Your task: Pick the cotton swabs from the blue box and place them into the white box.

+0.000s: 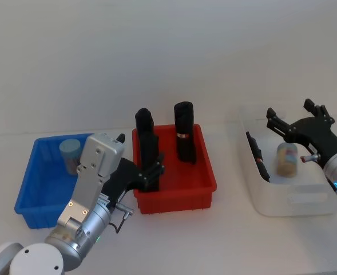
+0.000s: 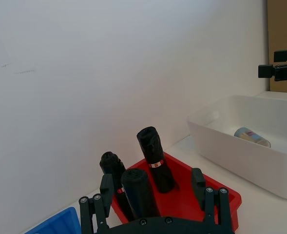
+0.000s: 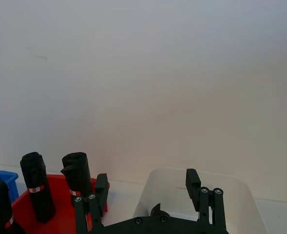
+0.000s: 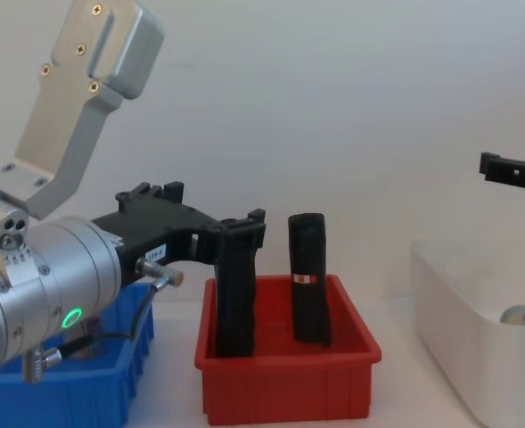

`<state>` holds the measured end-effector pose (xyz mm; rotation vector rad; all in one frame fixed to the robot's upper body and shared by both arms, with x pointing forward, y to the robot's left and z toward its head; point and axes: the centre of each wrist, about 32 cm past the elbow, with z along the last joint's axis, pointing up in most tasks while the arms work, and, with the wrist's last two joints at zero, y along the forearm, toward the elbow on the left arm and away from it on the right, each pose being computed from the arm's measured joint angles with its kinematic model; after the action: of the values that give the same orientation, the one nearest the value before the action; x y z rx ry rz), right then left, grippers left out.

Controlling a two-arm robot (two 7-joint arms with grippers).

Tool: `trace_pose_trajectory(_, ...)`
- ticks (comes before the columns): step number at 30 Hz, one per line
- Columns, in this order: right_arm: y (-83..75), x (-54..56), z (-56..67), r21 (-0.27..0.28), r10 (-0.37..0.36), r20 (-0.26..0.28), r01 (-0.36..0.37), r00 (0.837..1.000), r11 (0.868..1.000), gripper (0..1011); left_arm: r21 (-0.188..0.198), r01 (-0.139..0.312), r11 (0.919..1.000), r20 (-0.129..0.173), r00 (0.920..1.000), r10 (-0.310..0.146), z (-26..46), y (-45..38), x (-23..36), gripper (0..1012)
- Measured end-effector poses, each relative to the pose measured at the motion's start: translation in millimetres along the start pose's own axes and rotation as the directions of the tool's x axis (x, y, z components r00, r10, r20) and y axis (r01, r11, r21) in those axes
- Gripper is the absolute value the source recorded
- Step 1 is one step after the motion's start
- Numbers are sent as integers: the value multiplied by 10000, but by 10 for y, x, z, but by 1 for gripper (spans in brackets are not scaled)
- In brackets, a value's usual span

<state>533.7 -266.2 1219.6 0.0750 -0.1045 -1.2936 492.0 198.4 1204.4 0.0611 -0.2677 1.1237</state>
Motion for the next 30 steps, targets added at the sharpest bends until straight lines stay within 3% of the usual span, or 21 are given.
trace_pose_trajectory(30, -27, 35, 1, 112, 103, -69, -103, 9999, 9999, 1002, 0, -1, 10000, -1, 10000, 1, 0, 0, 0, 1004)
